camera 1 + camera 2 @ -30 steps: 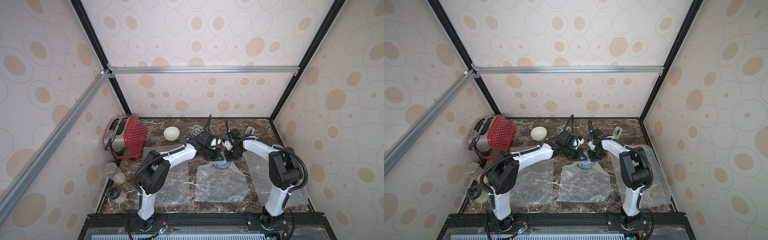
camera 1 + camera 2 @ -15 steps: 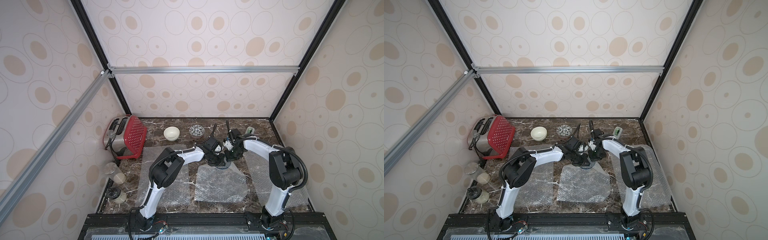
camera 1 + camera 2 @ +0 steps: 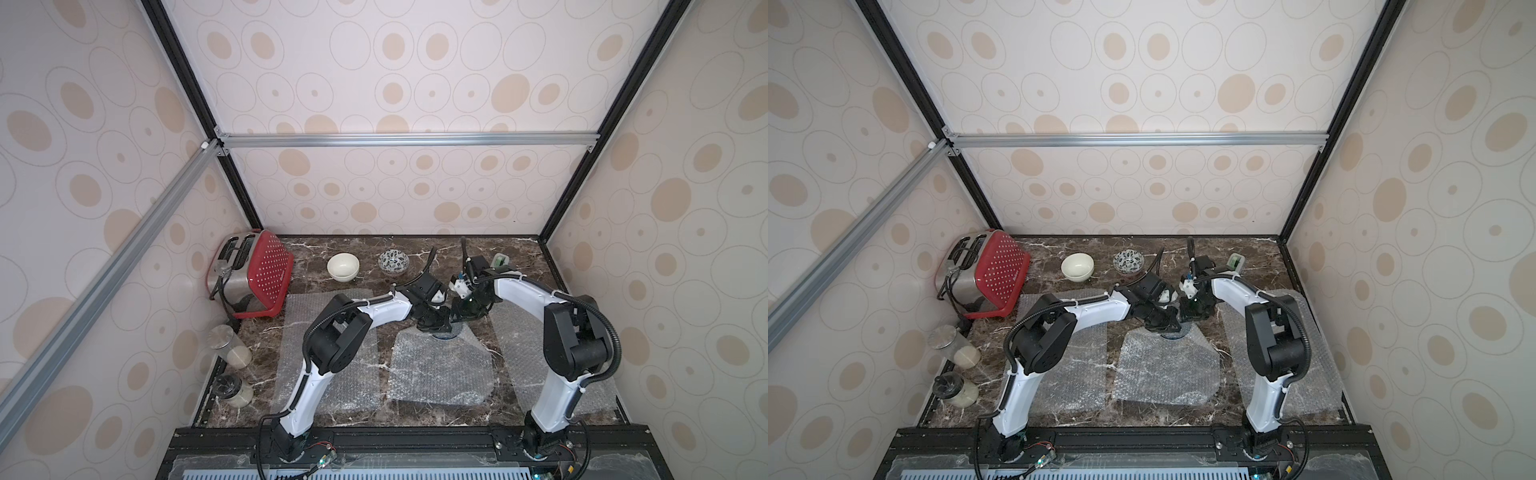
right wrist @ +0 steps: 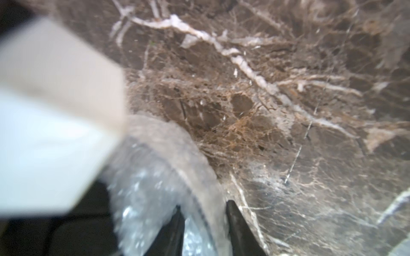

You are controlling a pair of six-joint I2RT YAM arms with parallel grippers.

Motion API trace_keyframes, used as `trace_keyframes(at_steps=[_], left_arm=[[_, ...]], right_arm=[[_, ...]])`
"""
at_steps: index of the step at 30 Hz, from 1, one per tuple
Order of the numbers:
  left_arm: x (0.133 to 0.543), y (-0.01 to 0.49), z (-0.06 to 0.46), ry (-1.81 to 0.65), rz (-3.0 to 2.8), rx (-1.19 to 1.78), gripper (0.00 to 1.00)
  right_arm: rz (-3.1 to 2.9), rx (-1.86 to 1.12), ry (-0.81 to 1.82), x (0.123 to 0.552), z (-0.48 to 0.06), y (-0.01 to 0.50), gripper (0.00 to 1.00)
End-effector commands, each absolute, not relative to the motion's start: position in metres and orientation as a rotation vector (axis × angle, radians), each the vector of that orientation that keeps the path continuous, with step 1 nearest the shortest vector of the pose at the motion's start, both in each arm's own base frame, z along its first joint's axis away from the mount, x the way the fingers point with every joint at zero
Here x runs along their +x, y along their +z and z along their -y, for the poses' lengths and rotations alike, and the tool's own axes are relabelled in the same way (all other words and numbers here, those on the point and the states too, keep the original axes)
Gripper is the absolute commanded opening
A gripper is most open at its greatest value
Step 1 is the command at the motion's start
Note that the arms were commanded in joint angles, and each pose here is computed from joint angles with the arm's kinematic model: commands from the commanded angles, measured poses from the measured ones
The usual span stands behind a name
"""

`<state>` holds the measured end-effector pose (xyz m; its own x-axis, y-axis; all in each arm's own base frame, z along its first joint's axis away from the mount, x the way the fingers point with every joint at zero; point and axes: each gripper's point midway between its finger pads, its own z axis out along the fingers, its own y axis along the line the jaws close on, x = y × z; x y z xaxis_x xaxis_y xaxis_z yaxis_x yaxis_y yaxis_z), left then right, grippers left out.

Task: Wrap bowls in bubble wrap
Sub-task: Wrap the bowl in bubble wrap.

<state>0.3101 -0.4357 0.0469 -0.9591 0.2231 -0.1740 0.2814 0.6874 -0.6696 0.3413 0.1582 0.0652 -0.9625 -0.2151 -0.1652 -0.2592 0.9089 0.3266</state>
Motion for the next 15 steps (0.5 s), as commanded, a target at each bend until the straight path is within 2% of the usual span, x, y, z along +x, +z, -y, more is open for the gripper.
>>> trace_keyframes(at_steps=[1,8,11,13,15], left_arm=[[0.305,0.039,0.441,-1.103,-2.830,0.471,0.00],[0.306,0.044,0.442,-1.097,-2.826,0.489,0.00],[0.307,0.046,0.442,-1.094,-2.824,0.495,0.00],[0.307,0.048,0.442,-1.096,-2.820,0.496,0.00],[0.307,0.048,0.442,-1.095,-2.820,0.496,0.00]], right_arm=[[-2.919,-0.394,0.626,0.329,-0.165,0.090,0.36],[-2.837,-0.282,0.763,0.336,-0.156,0.114,0.38],[-2.840,-0.282,0.771,0.341,-0.158,0.112,0.48],[-2.858,-0.284,0.793,0.343,-0.160,0.105,0.65],[-2.873,-0.277,0.776,0.347,-0.159,0.097,0.69]])
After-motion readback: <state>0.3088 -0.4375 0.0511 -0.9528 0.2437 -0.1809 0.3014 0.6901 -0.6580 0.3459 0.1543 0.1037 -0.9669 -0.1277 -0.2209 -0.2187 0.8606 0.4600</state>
